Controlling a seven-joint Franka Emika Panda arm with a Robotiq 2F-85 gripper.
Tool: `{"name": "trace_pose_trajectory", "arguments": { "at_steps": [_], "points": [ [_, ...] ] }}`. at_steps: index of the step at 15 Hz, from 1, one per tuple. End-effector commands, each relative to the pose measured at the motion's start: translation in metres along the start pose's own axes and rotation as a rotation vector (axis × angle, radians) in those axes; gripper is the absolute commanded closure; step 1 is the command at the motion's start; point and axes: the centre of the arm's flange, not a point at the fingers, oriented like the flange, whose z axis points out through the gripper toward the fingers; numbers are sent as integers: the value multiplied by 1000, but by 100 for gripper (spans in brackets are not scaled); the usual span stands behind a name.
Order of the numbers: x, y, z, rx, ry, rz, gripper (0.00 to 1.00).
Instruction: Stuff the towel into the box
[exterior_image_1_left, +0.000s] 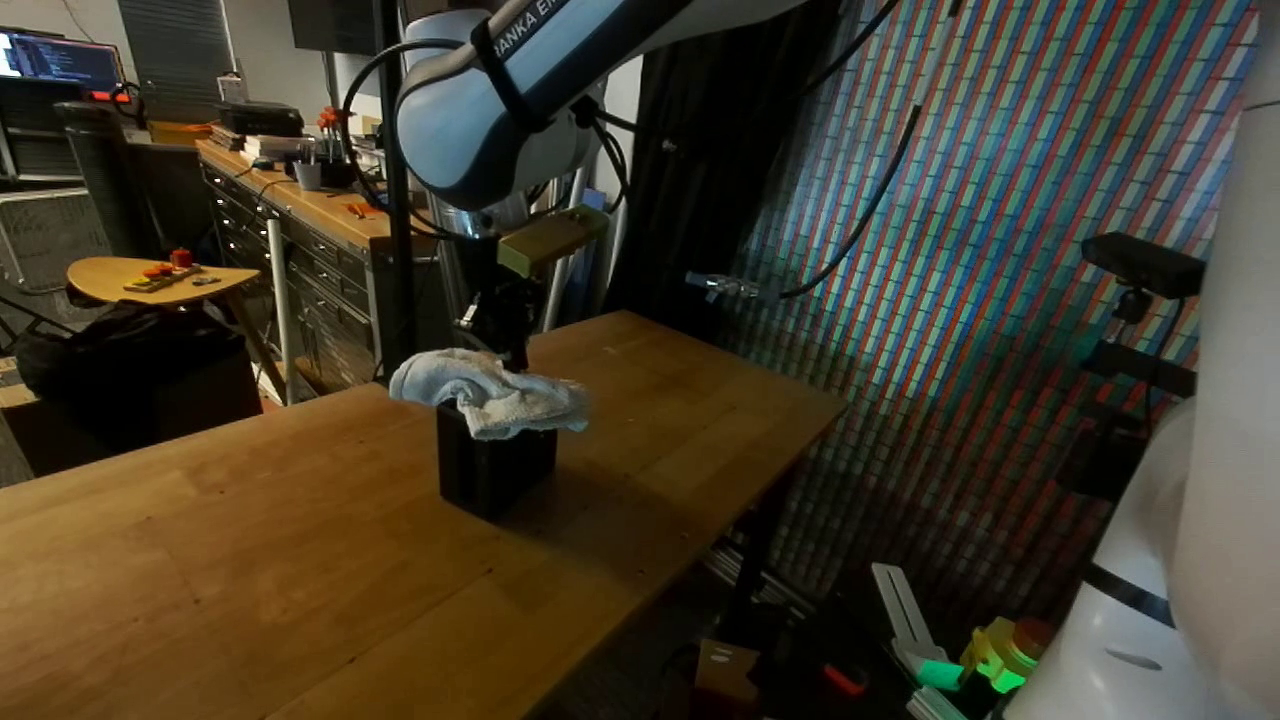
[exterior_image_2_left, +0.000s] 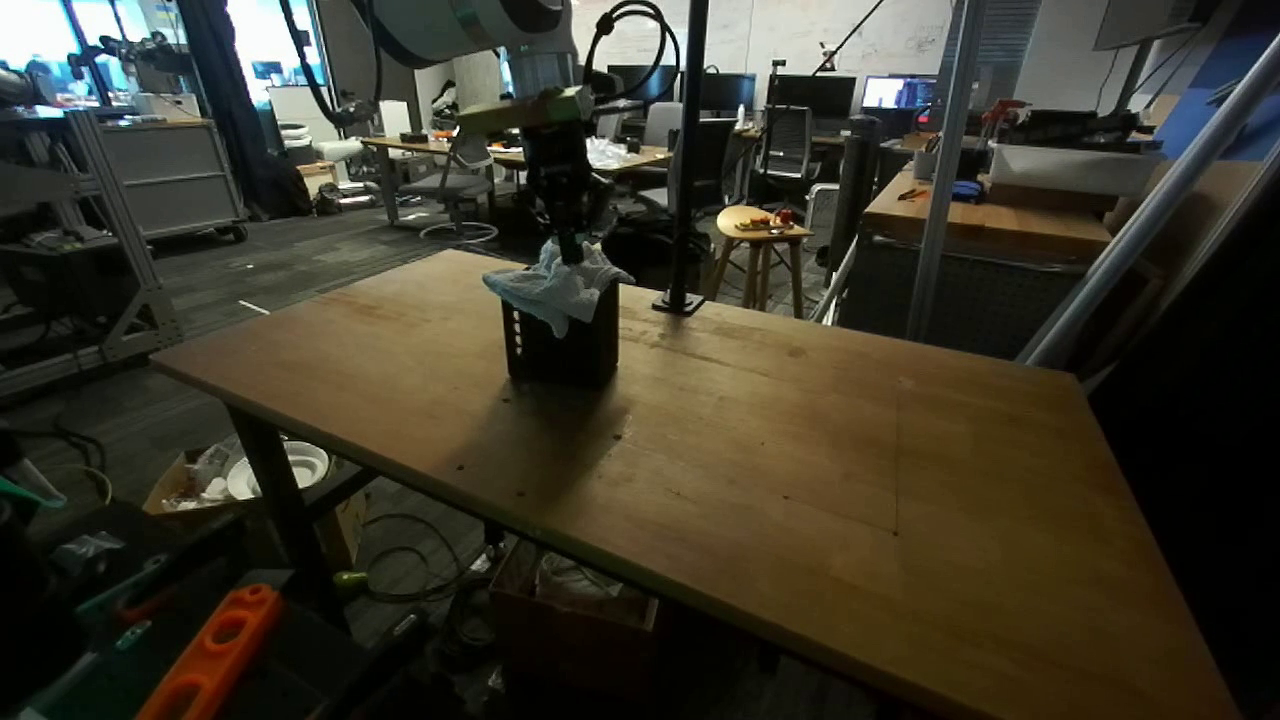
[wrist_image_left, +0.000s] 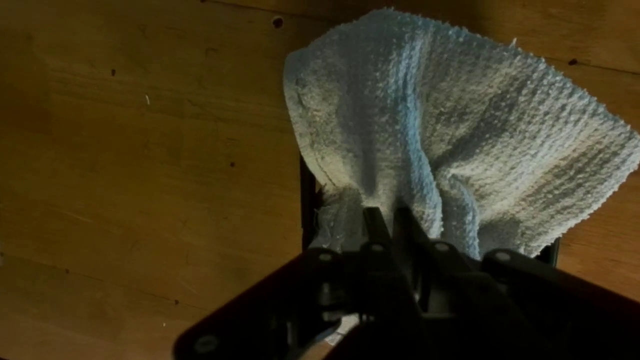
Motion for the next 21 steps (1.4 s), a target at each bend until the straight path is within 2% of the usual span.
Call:
{"name": "trace_pose_trajectory", "arguments": {
  "at_steps": [1, 7, 12, 18, 21],
  "points": [
    [4, -9, 11, 37, 19, 13, 87],
    [10, -39, 53, 129, 1, 16, 89],
    [-2, -56, 98, 212, -43, 32, 87],
    [-13, -59, 129, 299, -46, 71, 87],
    [-15, -55, 128, 321, -37, 81, 88]
  ]
}}
